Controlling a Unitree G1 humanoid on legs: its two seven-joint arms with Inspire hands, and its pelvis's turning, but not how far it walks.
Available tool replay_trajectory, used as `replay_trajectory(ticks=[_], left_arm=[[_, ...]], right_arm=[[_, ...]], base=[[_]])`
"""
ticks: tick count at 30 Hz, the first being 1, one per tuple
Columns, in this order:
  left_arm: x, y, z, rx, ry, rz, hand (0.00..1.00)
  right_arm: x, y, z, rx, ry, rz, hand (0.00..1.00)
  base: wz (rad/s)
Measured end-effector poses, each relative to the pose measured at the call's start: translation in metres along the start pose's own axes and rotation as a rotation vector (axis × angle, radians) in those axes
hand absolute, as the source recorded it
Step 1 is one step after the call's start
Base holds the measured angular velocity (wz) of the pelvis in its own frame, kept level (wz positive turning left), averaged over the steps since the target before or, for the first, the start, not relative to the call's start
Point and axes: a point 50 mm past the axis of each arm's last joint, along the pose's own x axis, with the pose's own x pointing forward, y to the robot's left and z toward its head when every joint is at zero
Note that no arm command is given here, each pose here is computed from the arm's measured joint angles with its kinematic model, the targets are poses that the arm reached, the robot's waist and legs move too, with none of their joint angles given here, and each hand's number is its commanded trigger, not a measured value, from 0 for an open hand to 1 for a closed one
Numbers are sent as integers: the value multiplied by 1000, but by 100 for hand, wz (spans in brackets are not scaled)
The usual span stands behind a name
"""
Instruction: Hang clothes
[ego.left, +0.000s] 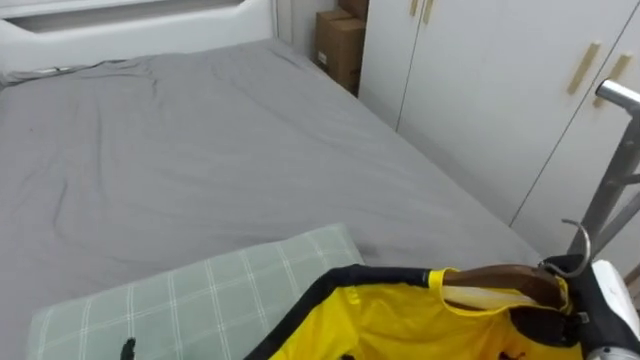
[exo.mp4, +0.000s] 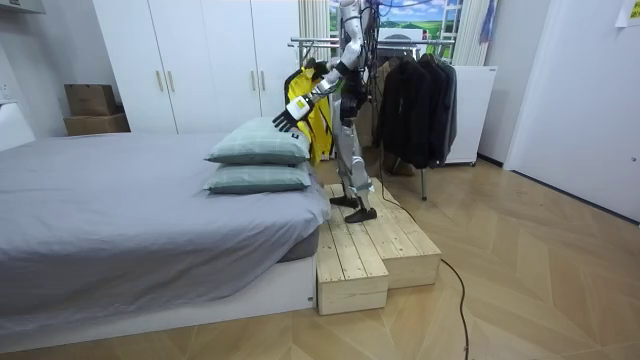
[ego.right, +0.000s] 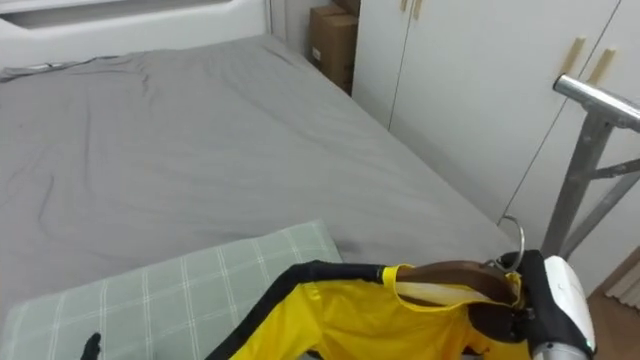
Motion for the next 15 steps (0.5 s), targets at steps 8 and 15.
replay_trajectory(ticks=[8, 15], left_arm=[[-10, 18, -44, -106, 146, 1, 0], [-20, 44, -73, -159, 270, 73, 0]], right_arm=[[-6, -10, 16, -23, -80, -22, 100], [-6, -6, 19, -11, -61, 5, 100]], base=[[-22], [-46]])
